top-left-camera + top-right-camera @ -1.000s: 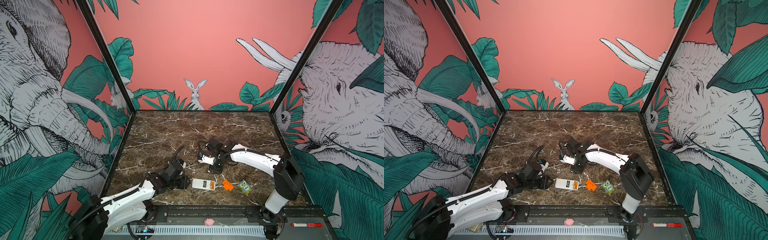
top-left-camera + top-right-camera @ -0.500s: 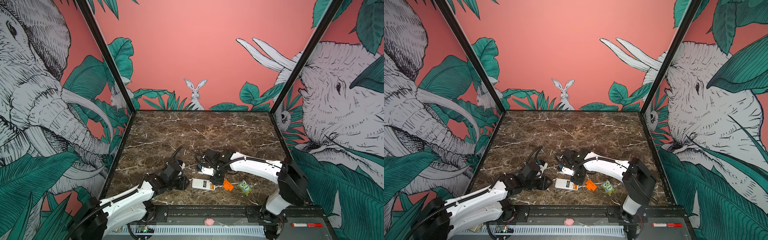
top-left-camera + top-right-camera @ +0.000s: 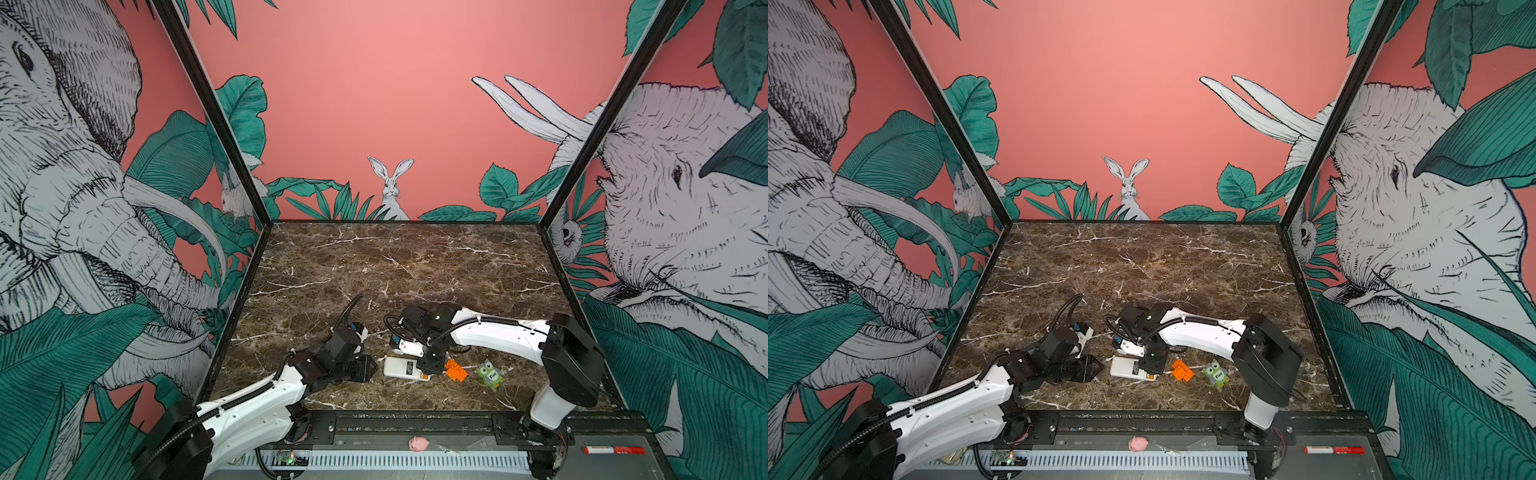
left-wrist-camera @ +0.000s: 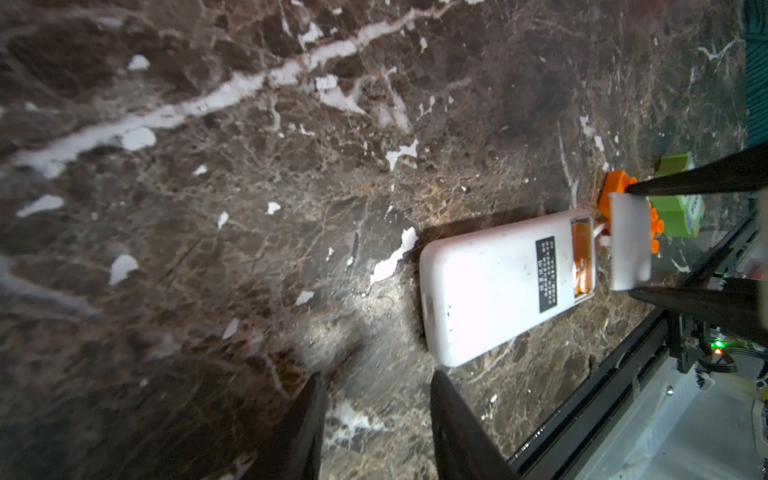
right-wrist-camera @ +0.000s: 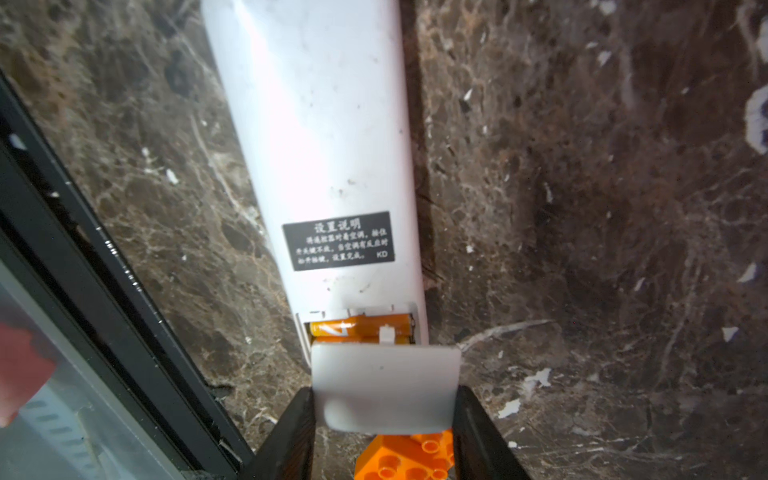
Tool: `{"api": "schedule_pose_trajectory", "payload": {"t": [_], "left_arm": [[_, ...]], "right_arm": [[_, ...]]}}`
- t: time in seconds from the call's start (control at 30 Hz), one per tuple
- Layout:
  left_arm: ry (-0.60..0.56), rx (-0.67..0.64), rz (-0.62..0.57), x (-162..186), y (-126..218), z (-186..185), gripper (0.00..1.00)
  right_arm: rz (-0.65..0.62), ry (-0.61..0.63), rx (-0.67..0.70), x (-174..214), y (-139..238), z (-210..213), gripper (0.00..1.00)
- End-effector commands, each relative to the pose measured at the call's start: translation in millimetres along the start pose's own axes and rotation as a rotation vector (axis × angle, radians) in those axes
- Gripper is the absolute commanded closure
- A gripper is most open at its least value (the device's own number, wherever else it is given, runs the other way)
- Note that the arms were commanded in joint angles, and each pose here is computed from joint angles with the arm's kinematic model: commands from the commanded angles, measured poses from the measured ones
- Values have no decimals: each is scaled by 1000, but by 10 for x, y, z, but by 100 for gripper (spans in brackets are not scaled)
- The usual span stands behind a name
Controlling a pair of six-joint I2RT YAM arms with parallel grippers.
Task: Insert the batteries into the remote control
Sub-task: 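Carry the white cover with the right gripper toward the remote's compartment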
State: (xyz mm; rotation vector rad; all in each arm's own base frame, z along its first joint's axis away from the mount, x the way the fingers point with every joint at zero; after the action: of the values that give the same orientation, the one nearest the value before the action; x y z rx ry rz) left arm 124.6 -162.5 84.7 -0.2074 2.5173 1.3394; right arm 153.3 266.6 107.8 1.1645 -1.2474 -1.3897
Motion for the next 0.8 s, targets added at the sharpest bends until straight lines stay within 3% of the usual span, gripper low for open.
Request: {"api": "schedule_pose_trajectory", "payload": {"t": [0.0,0.33,0.5,0.77], "left_arm": [[15,-2,2,29,19,33,57],[21,0,-8,30,43,38,57],[21,-2,-4,25,35,38,57],[18,-1,0,21,28,30,56]], "right_arm": [[-9,-52,17,-97,-23,-135,73],[-41,-110,-1,-210,-112,-463,73],[-1,-106,-2,-196,-222,-529,71],[-32,-122,23,-155,-41,-502,52]]}}
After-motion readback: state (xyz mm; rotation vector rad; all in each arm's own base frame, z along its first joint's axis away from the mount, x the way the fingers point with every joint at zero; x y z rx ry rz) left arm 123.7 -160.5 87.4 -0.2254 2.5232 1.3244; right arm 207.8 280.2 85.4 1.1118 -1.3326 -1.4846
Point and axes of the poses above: each gripper's point midway between its finger pads, its own y axis back along the fingers, its own z axis along the line the jaws close on, x = y × z, the point moved 6 cm from there along y, back along the fingers, and after that the axes turned 6 degrees about y, right-handed, at the moved point
